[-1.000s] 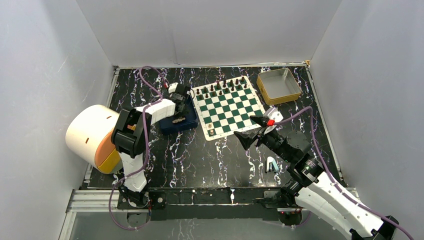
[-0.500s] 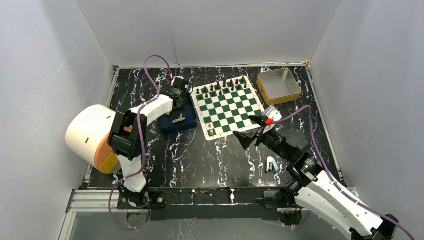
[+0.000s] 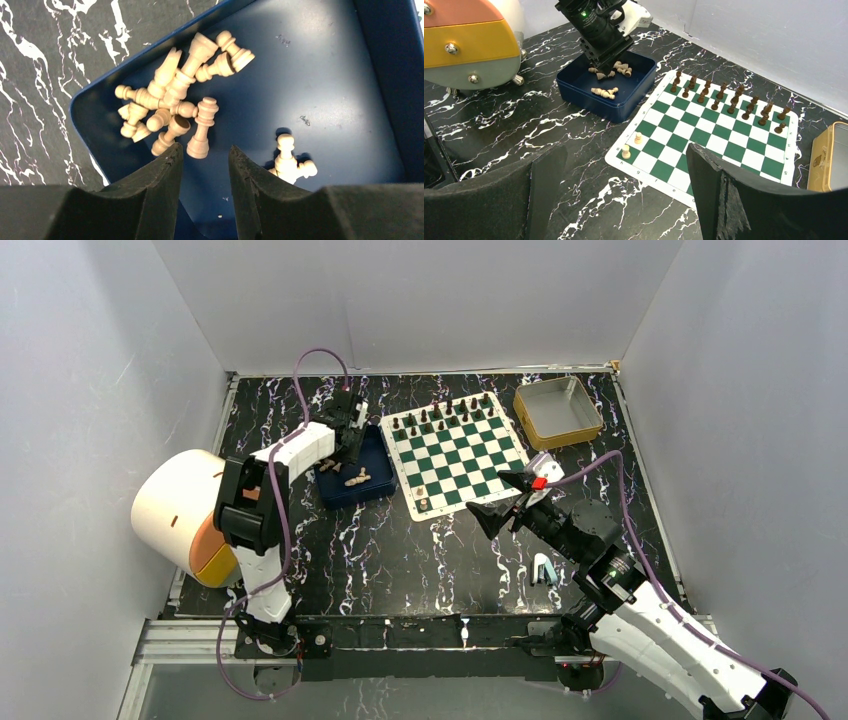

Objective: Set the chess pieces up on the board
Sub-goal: Pick up the chess piece from the storage box.

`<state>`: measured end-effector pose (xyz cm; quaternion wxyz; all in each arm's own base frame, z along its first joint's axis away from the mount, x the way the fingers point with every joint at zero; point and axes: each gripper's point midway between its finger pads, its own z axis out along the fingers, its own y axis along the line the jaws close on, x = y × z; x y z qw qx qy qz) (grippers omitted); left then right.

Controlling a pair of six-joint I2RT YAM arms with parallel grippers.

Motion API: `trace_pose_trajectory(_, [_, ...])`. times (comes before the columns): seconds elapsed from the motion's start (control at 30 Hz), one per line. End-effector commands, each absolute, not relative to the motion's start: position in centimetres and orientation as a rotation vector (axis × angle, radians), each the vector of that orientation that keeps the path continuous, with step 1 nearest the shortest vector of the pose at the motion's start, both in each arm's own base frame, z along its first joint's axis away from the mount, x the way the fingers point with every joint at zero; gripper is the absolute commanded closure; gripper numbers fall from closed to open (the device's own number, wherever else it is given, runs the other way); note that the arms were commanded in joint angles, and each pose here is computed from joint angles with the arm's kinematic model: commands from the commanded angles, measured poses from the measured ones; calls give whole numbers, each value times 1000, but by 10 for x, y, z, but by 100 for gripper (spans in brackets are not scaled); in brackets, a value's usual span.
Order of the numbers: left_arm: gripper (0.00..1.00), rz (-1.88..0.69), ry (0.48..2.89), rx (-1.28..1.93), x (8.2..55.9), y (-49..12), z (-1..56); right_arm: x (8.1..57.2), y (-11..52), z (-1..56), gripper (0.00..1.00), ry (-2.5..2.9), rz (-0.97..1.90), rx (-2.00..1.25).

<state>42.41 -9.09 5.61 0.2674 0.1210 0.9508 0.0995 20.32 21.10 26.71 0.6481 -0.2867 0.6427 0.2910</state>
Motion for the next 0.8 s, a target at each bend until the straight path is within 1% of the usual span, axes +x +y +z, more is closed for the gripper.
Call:
trace_pose_trajectory(0.0, [64, 260, 2576, 418, 430, -92, 55, 204, 210, 300, 1, 1361, 672, -612])
trace_pose_trajectory(0.4, [66, 331, 2629, 433, 425, -81, 34, 204, 208, 298, 1, 1369, 664, -605])
trace_pose_trajectory(0.57, [68, 299, 2647, 439, 423, -83, 27, 204, 206, 300, 1, 1364, 662, -599])
trace_pose_trajectory(0.63, [70, 275, 2655, 446, 422, -86, 26, 204, 205, 300, 1, 1364, 660, -597])
trace_pose_trajectory(0.73, [79, 234, 2666, 449, 420, -91, 25, 203, 205, 299, 1, 1365, 660, -597])
trace_pose_trajectory(0.77, [81, 215, 2670, 452, 419, -93, 25, 203, 205, 300, 1, 1365, 660, -597])
